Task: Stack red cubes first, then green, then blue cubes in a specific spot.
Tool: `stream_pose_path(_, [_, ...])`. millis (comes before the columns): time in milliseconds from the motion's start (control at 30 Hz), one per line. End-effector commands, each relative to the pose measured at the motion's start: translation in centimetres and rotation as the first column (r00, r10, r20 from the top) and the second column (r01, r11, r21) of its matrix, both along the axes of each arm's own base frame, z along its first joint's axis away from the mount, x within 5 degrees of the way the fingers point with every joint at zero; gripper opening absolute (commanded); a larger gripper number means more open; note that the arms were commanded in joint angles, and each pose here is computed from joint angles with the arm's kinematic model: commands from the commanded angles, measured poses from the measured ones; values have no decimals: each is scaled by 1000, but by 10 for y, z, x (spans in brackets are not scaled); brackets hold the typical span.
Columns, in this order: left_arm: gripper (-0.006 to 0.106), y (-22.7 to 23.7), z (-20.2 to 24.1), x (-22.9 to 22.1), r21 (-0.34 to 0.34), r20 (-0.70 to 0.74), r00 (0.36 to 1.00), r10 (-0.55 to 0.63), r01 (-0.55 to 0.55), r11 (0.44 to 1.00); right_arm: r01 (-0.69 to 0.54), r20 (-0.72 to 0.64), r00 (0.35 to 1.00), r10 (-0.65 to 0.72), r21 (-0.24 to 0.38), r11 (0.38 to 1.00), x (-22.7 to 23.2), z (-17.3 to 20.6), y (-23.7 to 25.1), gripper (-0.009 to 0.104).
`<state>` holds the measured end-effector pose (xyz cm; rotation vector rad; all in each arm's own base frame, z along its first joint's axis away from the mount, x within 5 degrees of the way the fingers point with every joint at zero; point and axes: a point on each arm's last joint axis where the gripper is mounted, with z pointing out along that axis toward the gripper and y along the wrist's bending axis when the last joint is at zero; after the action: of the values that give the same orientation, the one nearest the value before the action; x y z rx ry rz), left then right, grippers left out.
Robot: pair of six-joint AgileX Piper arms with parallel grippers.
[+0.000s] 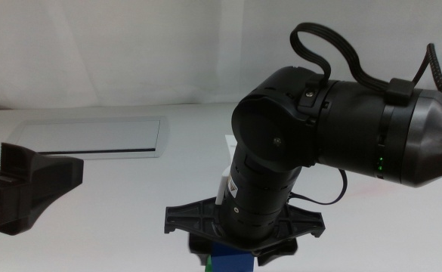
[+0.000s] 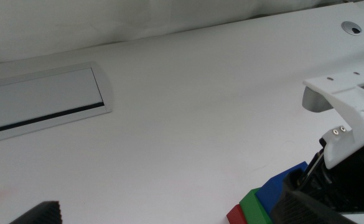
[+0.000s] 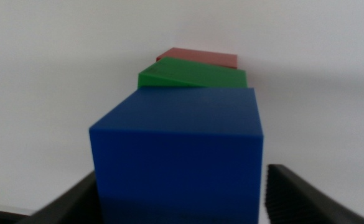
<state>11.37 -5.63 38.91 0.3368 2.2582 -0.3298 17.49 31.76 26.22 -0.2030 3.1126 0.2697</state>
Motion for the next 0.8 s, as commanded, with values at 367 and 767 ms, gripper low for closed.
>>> stream_pose_path(367, [89, 0, 0, -1, -15, -4, 1000, -2, 2, 1000, -9, 17, 1000, 8, 31, 999, 1, 0, 4, 76])
stream_pose_path(767, [89, 0, 0, -1, -15, -4, 1000, -2, 2, 1000, -45, 65, 997, 44, 10, 999, 5, 17, 4, 76])
